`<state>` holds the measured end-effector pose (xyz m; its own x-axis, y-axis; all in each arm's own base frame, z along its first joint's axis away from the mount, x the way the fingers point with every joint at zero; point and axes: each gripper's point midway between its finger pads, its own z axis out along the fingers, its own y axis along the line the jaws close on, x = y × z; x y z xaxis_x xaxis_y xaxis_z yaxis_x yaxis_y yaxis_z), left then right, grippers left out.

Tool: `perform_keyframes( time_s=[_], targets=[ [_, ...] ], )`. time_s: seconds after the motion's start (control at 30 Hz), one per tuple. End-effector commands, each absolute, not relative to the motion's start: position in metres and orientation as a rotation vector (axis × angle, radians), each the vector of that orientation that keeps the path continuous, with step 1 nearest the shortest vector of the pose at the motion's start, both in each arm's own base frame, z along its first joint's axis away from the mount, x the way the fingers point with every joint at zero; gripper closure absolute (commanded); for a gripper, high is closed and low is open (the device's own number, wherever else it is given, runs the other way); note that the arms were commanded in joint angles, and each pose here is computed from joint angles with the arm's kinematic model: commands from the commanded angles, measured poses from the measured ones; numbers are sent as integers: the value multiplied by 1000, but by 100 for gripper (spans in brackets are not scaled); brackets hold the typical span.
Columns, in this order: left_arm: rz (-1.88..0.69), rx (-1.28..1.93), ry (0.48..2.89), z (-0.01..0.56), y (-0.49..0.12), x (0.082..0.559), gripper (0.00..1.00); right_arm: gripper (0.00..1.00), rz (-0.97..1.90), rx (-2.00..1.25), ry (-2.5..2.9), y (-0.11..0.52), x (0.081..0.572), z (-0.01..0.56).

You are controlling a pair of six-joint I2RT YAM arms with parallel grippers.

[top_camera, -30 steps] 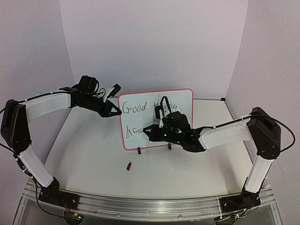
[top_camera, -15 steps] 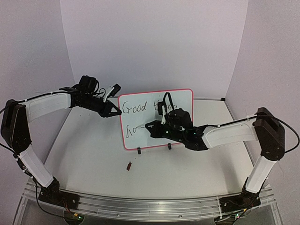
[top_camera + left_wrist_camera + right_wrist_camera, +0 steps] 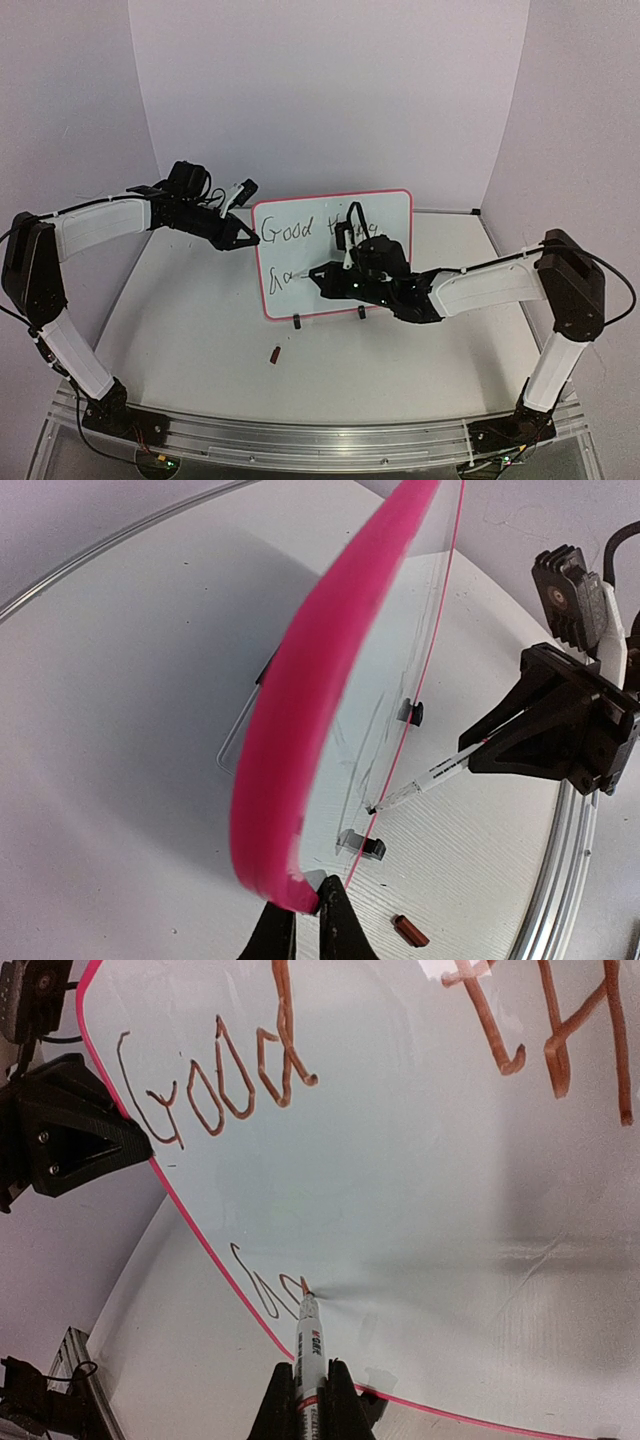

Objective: Write a sentence on the whiteboard

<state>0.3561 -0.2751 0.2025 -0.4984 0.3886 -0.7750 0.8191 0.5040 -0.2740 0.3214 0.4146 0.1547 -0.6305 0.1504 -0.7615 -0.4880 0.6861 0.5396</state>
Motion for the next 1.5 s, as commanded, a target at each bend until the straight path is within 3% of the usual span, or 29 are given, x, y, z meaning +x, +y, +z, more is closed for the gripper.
perform_keyframes(
  time_s=[0.0, 0.43, 0.93, 1.47],
  targets=[
    [-794, 1013, 2175, 175, -277, 355, 100, 100, 947, -245, 2074, 414, 324, 142],
    [-781, 1010, 2170, 177, -276, 356, 100, 100, 900, -235, 2083, 402, 323, 142],
    [-771, 1007, 2165, 179, -275, 356, 100, 100, 924, -219, 1968, 380, 312, 198],
    [-769, 1007, 2172, 176, -275, 356, 100, 100, 949, -262, 2017, 398, 319, 177]
  ],
)
